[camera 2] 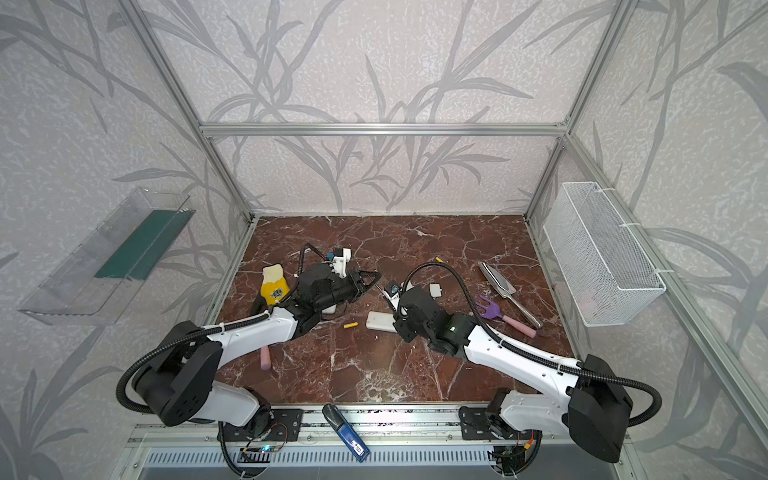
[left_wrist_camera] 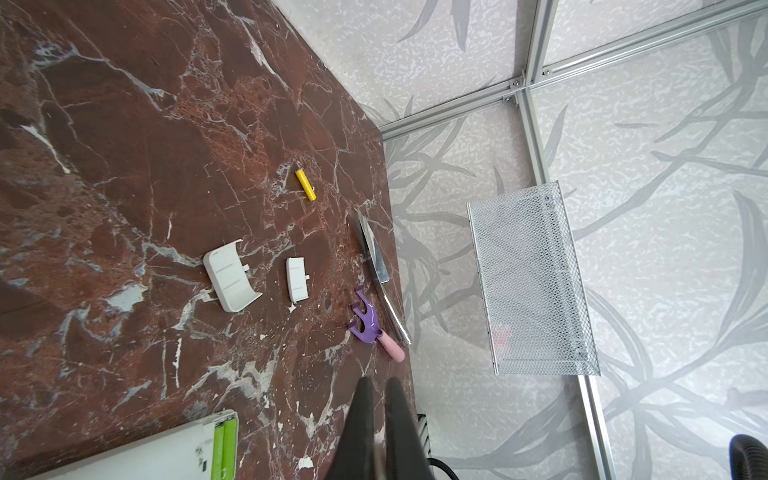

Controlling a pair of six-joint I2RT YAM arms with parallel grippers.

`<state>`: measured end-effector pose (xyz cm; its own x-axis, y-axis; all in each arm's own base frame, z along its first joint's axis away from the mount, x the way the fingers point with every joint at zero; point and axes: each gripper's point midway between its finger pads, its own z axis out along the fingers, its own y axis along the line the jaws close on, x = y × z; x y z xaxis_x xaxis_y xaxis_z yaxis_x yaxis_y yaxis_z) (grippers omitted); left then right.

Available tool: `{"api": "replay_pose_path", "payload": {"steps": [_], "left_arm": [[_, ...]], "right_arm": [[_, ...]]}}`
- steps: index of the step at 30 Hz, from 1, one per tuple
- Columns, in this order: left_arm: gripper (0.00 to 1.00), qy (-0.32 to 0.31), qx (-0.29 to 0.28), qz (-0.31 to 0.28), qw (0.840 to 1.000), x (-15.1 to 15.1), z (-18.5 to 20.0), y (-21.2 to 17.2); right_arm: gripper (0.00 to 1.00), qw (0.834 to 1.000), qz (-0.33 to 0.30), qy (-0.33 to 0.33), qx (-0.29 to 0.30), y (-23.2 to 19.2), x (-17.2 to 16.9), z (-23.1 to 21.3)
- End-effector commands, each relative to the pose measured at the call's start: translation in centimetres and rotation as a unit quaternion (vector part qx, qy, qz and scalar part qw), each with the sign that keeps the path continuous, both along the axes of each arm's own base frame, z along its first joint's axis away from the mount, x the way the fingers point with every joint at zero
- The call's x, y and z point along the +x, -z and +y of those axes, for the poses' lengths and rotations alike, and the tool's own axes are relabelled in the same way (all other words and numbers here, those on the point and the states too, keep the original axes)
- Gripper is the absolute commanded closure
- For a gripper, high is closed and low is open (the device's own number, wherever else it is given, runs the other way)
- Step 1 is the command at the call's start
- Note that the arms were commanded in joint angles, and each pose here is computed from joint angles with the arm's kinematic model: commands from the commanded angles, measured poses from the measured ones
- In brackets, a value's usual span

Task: Unload the batteries from the remote control

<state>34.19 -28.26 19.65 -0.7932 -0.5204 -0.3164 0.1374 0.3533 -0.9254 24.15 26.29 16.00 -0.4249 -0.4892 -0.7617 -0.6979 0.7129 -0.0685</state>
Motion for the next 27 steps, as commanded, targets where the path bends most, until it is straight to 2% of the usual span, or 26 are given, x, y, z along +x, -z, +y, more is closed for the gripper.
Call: {"api": "replay_pose_path", "payload": {"steps": [1, 4, 7, 10, 14, 20, 27], "left_arm": [[1.00, -0.017, -0.028, 0.004, 0.999, 0.3, 1.0, -1.0], [1.00, -0.021, -0.046, 0.017, 0.999, 0.2, 1.2, -1.5], [1.00, -0.025, -0.059, 0.035, 0.997, 0.2, 1.5, -1.8], [1.00, -0.028, -0.077, 0.048, 0.995, 0.2, 1.7, -2.3], [1.00, -0.033, -0.102, 0.051, 0.993, 0.2, 1.9, -3.2], [1.00, -0.038, -0.116, 0.056, 0.991, 0.3, 2.3, -3.6], [1.00, -0.034, -0.148, 0.060, 0.987, 0.2, 2.3, -4.1]], "right_arm": [[0.57, 0.997, -0.042, -0.039, 0.057, -3.6, -0.2, 1.1], [0.44, 0.992, -0.058, -0.065, 0.093, -5.5, -0.8, 1.1], [0.38, 0.988, -0.072, -0.072, 0.119, -7.4, -0.5, 0.1], [0.37, 0.986, -0.065, -0.060, 0.142, -8.7, 0.3, -1.3], [0.37, 0.987, -0.050, -0.056, 0.142, -8.6, 0.9, -2.3], [0.40, 0.982, -0.035, -0.089, 0.160, -7.9, 0.5, -1.1], [0.42, 0.980, -0.022, -0.094, 0.174, -7.0, 0.8, -0.3]]}}
